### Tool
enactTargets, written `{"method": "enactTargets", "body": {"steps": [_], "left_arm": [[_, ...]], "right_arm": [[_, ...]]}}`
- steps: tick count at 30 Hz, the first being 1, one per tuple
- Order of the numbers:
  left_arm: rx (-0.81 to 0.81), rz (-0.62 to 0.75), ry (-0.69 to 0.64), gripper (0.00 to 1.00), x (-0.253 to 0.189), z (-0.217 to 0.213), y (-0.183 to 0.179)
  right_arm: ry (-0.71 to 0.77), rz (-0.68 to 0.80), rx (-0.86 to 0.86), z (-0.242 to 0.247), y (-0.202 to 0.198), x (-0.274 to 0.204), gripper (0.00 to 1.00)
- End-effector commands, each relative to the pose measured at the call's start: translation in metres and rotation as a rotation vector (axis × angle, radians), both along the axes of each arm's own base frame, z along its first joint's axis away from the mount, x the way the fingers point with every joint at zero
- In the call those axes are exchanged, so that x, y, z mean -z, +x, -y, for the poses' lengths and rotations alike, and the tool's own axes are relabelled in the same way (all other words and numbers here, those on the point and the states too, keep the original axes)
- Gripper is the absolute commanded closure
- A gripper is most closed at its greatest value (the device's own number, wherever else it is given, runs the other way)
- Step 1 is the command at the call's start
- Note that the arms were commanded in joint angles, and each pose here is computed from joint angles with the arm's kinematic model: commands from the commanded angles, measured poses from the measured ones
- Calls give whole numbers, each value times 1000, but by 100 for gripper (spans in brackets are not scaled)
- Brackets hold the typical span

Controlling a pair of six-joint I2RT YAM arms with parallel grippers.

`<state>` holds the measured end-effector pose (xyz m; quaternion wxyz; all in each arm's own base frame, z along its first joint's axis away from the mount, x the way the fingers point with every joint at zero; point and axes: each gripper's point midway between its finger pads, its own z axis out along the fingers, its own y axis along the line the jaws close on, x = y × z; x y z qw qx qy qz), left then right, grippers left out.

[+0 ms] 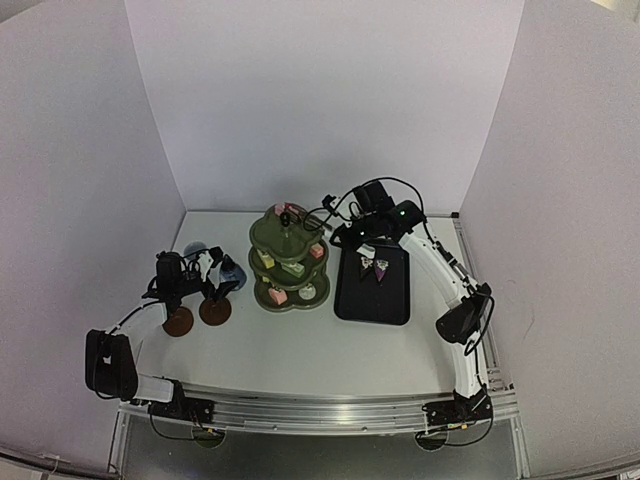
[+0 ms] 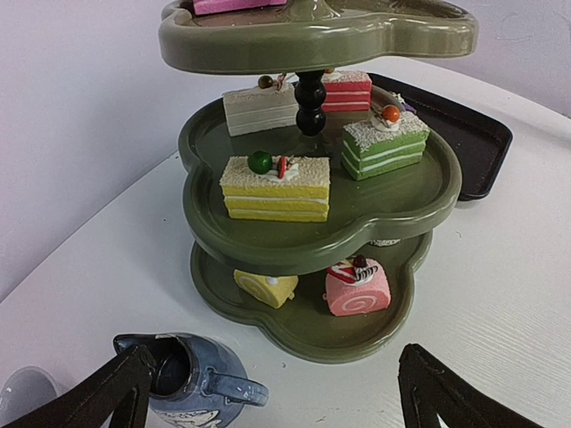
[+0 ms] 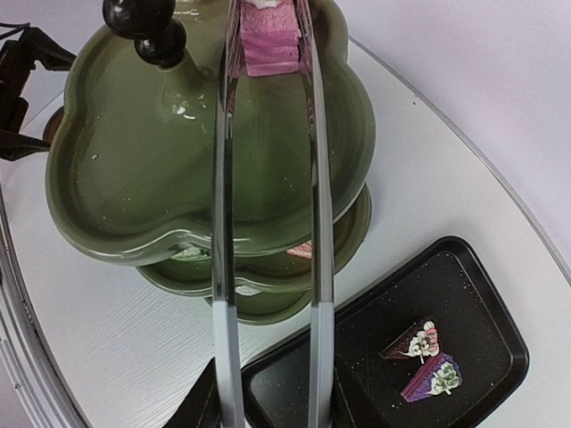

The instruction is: Serve the afternoon tea

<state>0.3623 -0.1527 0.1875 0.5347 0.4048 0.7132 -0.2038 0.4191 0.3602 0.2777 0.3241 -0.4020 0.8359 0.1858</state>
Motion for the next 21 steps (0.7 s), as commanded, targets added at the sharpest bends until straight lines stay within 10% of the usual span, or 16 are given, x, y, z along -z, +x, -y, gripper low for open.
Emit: {"method": "enactTargets", "body": {"steps": [1, 21], "left_arm": [[19, 46, 0, 4, -13, 2, -5], [18, 44, 2, 3, -13, 2, -4]], "right_arm": [[81, 88, 4, 0, -7, -49, 68], [72, 85, 34, 17, -24, -60, 67]]}}
